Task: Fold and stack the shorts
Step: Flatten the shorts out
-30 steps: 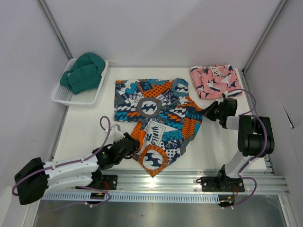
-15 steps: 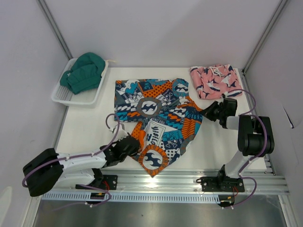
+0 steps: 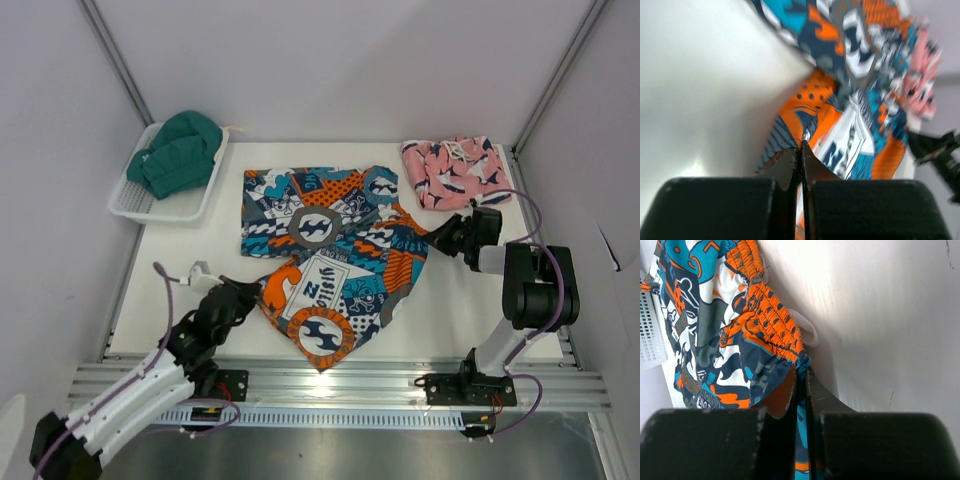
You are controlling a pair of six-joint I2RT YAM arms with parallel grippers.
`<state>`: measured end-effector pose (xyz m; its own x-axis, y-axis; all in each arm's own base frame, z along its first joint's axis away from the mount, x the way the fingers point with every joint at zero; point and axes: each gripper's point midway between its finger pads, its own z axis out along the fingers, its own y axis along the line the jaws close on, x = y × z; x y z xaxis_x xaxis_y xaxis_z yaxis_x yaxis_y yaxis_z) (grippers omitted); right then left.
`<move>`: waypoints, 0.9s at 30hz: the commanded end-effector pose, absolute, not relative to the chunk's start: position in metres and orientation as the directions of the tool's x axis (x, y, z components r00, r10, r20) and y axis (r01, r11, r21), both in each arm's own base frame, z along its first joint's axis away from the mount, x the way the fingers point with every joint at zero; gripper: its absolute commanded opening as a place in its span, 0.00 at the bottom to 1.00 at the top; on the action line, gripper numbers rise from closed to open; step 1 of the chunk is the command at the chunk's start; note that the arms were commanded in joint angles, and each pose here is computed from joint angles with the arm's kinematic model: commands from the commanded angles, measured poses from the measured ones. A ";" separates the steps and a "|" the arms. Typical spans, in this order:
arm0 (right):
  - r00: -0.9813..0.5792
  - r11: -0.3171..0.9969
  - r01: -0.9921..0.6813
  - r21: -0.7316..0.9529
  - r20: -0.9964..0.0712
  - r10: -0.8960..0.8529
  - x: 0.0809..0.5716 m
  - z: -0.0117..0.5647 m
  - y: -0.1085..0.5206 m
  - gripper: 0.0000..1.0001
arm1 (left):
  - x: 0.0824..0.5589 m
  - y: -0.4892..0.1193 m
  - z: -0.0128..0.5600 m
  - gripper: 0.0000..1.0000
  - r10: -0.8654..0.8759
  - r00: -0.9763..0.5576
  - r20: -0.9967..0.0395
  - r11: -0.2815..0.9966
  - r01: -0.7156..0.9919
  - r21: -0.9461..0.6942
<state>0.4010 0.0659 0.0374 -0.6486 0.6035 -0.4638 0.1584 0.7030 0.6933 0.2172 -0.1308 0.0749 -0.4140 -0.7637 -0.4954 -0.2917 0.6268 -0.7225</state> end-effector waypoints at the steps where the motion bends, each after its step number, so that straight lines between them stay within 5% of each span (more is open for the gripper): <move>1: -0.619 0.697 0.159 0.699 -0.480 0.622 0.409 0.042 0.059 0.00 | 0.209 -0.104 0.063 0.00 -0.761 -0.407 -0.506 0.639 -0.331 -0.694; 15: -0.605 0.673 0.212 0.708 -0.446 0.659 0.405 0.036 0.051 0.00 | 0.253 -0.043 0.043 0.00 -0.773 -0.382 -0.507 0.634 -0.452 -0.627; 25: -0.630 0.665 0.195 0.721 -0.428 0.648 0.405 0.035 0.056 0.00 | 0.293 -0.038 0.076 0.00 -0.730 -0.380 -0.568 0.683 -0.379 -0.624; 27: -0.628 0.668 0.192 0.719 -0.433 0.646 0.405 0.036 0.055 0.00 | 0.293 -0.044 0.072 0.14 -0.713 -0.427 -0.557 0.699 -0.366 -0.614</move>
<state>0.3922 0.0627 0.0256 -0.6557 0.6477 -0.3879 0.2205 0.6557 0.7221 0.2760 -0.0412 0.0533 -0.4125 -0.7525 -0.5133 -0.4468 0.6582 -0.6059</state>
